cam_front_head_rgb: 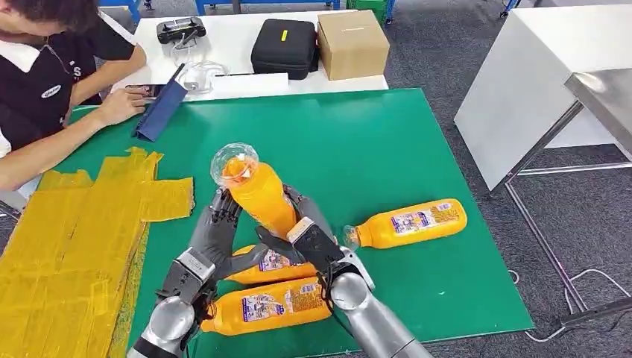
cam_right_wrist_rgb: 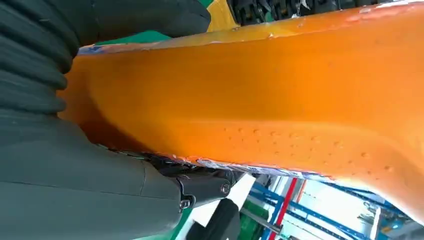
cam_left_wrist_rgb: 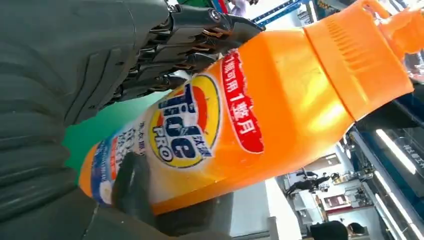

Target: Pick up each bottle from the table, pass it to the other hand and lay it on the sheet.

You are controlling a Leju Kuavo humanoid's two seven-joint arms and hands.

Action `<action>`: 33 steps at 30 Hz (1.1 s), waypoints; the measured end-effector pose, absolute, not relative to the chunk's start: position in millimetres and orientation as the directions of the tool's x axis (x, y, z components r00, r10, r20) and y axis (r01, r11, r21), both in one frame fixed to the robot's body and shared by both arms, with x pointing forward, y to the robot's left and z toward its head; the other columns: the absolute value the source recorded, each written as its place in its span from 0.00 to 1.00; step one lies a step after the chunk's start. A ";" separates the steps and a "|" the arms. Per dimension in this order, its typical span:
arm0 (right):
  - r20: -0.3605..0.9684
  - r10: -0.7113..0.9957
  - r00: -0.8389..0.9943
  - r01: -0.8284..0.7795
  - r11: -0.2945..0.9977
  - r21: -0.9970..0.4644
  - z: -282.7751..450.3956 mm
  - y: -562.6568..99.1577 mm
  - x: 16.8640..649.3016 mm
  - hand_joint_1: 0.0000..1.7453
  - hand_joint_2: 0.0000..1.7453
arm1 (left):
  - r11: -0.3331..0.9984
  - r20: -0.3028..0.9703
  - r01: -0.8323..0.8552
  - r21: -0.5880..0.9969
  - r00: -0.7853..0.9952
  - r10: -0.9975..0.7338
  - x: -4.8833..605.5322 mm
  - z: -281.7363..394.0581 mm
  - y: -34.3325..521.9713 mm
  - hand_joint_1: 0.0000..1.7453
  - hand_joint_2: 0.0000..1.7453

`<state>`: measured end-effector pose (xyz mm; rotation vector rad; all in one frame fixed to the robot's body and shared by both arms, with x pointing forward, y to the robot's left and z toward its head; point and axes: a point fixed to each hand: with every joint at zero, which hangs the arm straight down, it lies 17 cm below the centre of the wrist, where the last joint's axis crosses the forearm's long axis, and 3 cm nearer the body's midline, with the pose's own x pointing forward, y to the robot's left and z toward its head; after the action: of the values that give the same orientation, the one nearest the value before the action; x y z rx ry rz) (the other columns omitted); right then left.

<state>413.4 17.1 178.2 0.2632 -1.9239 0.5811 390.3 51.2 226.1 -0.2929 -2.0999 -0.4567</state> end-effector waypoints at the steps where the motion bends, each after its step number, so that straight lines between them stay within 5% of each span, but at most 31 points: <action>1: 0.906 0.081 -0.415 -0.437 0.856 -0.276 177.4 17.7 413.0 1.00 1.00 | 0.902 0.844 0.379 0.208 -0.535 0.030 390.2 226.0 51.1 0.00 1.00; 22: 0.873 0.086 -0.481 -0.569 0.727 -0.385 170.3 71.6 363.6 1.00 1.00 | 0.950 0.841 0.251 0.185 -0.541 -0.021 408.5 222.8 85.5 0.00 1.00; 23: 0.871 0.086 -0.483 -0.569 0.726 -0.387 170.4 72.1 362.8 1.00 1.00 | 0.952 0.842 0.249 0.181 -0.539 -0.019 409.1 222.7 86.8 0.26 1.00; 24: 0.869 0.087 -0.486 -0.567 0.726 -0.390 170.9 72.5 362.3 1.00 1.00 | 0.953 0.843 0.248 0.176 -0.537 -0.016 409.5 222.7 87.8 1.00 1.00; 33: 0.860 0.099 -0.501 -0.554 0.727 -0.406 171.5 72.1 361.6 1.00 1.00 | 0.962 0.852 0.244 0.126 -0.523 0.021 409.2 221.4 93.2 1.00 1.00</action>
<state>361.6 72.1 171.5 0.3484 -1.9438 0.8323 409.2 93.2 221.4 -0.1863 -2.1084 -0.2814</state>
